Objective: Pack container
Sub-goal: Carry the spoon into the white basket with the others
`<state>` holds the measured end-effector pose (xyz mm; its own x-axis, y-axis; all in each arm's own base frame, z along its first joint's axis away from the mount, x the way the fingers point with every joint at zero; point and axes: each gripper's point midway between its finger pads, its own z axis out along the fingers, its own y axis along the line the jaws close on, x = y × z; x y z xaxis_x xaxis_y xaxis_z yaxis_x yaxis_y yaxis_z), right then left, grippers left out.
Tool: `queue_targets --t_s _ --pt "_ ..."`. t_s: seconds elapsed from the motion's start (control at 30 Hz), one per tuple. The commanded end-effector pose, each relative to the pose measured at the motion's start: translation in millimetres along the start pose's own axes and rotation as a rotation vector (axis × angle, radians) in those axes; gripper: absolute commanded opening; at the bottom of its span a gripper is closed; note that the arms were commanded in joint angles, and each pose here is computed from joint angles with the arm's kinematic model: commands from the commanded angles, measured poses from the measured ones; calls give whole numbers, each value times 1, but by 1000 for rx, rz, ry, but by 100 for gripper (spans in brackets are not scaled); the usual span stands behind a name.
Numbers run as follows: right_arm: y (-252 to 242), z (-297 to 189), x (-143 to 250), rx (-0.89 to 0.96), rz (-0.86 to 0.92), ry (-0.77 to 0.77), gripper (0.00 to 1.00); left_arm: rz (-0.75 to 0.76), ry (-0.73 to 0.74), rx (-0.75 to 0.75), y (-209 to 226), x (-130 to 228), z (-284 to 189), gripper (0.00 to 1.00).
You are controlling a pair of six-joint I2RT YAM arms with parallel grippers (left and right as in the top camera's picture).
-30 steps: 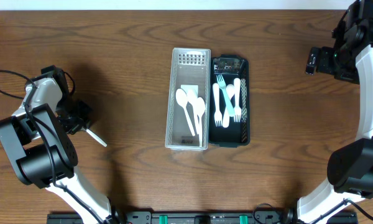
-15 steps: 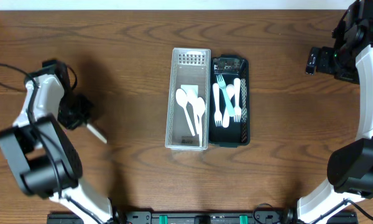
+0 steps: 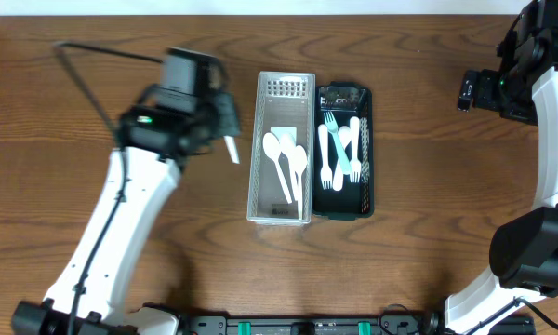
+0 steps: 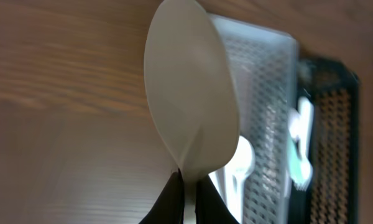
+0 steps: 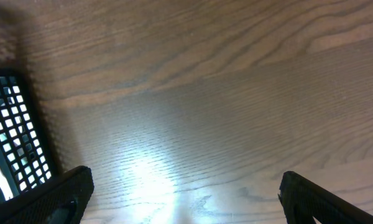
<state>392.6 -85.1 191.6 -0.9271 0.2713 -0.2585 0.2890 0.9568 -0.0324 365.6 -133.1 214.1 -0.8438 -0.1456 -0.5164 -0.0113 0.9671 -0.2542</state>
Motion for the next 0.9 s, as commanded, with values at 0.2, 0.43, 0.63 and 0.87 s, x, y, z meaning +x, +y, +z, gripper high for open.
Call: queue_targets --t_s 0.2,0.43,0.63,0.87 --pt "-2 3 1 -7 -12 12 99 205 282 -38 -50 83 91 6" --pt "-2 3 2 -7 -12 14 99 249 360 -52 -57 111 112 49" --pt "2 3 0 -27 -34 7 99 242 299 -32 -55 91 97 90" --pt "16 0 -28 -81 -45 -111 99 180 27 -95 -30 13 43 98"
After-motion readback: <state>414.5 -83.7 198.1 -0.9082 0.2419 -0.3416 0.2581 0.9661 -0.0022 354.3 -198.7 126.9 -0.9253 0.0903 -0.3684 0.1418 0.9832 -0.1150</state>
